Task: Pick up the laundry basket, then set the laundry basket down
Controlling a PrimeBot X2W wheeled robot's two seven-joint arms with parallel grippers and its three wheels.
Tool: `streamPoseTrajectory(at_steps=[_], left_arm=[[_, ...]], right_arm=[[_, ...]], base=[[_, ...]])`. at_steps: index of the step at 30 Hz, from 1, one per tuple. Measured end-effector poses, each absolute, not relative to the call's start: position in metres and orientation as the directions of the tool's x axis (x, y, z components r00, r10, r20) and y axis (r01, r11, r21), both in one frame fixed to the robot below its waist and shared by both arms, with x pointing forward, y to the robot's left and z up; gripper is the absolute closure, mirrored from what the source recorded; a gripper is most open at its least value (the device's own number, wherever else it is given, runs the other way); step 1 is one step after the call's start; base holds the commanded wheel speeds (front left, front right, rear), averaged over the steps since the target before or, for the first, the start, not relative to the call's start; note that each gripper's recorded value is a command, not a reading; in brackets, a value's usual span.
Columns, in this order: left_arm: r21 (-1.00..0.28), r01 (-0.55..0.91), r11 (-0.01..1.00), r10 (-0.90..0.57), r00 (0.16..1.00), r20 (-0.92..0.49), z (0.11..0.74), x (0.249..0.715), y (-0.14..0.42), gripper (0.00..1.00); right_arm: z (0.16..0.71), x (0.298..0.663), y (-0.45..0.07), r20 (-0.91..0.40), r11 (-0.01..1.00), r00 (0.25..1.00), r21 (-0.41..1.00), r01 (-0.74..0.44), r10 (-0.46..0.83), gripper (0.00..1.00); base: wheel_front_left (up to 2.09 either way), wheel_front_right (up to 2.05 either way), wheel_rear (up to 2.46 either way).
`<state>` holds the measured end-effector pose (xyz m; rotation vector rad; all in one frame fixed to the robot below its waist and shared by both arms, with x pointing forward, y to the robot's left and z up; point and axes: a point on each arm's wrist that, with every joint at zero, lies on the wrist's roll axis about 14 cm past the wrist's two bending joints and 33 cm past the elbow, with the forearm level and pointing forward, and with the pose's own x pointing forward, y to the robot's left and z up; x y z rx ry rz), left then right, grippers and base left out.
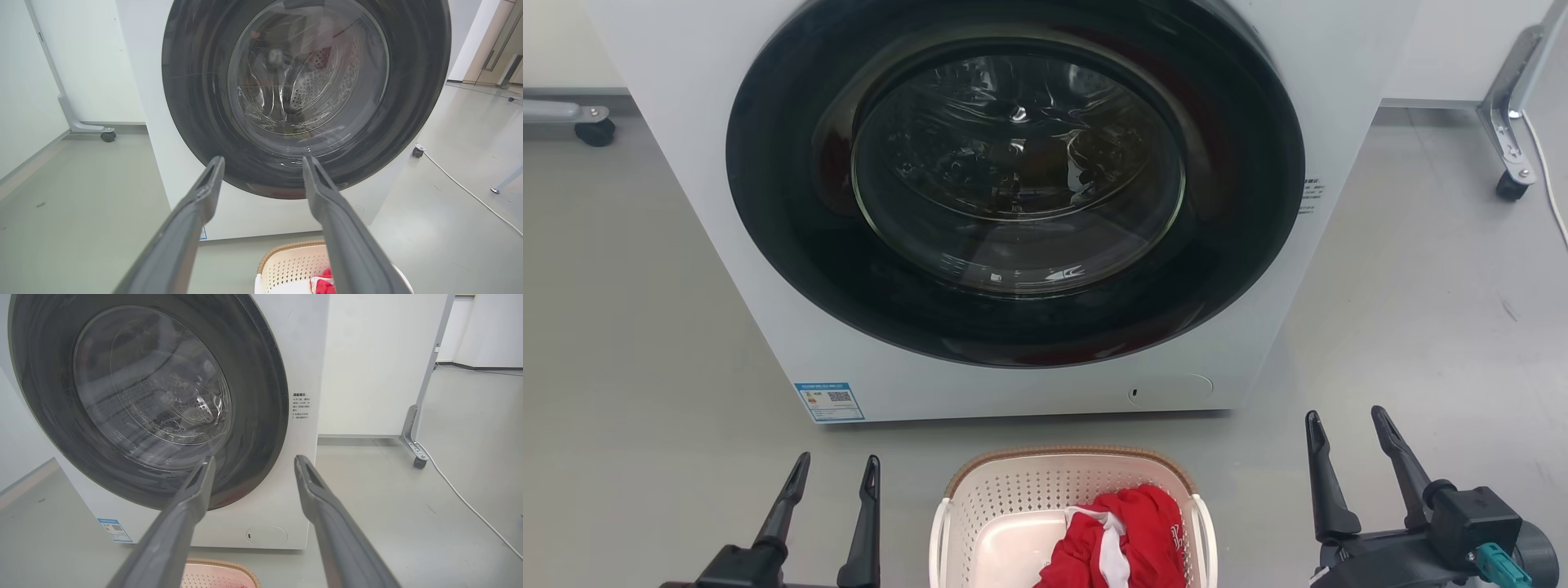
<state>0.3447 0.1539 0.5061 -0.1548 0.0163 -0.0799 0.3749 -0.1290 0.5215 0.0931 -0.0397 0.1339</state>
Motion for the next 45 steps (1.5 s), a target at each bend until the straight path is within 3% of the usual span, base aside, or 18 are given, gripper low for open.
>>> streamPoseTrajectory(at_steps=[3,4,15,45], left_arm=[[-0.156,0.083,0.984,-0.088,0.996,-0.023,0.504,0.344,0.152,0.0],[-0.156,0.083,0.984,-0.088,0.996,-0.023,0.504,0.344,0.152,1.0],[-0.208,0.05,0.977,-0.075,0.991,-0.114,0.478,0.337,0.153,1.0],[-0.605,-0.092,0.791,-0.043,0.978,-0.206,0.463,0.348,0.171,1.0]], right_arm=[[0.523,0.375,-0.129,0.044,0.987,0.99,0.089,-0.136,0.133,0.0],[0.523,0.375,-0.129,0.044,0.987,0.99,0.089,-0.136,0.133,1.0],[0.492,0.366,-0.132,-0.056,0.984,0.991,0.137,-0.11,0.119,1.0],[0.474,0.371,-0.161,-0.168,0.818,0.984,0.573,0.051,0.056,1.0]], base=[[0.0,0.0,0.0],[0.0,0.0,0.0],[0.0,0.0,0.0],[0.0,0.0,0.0]])
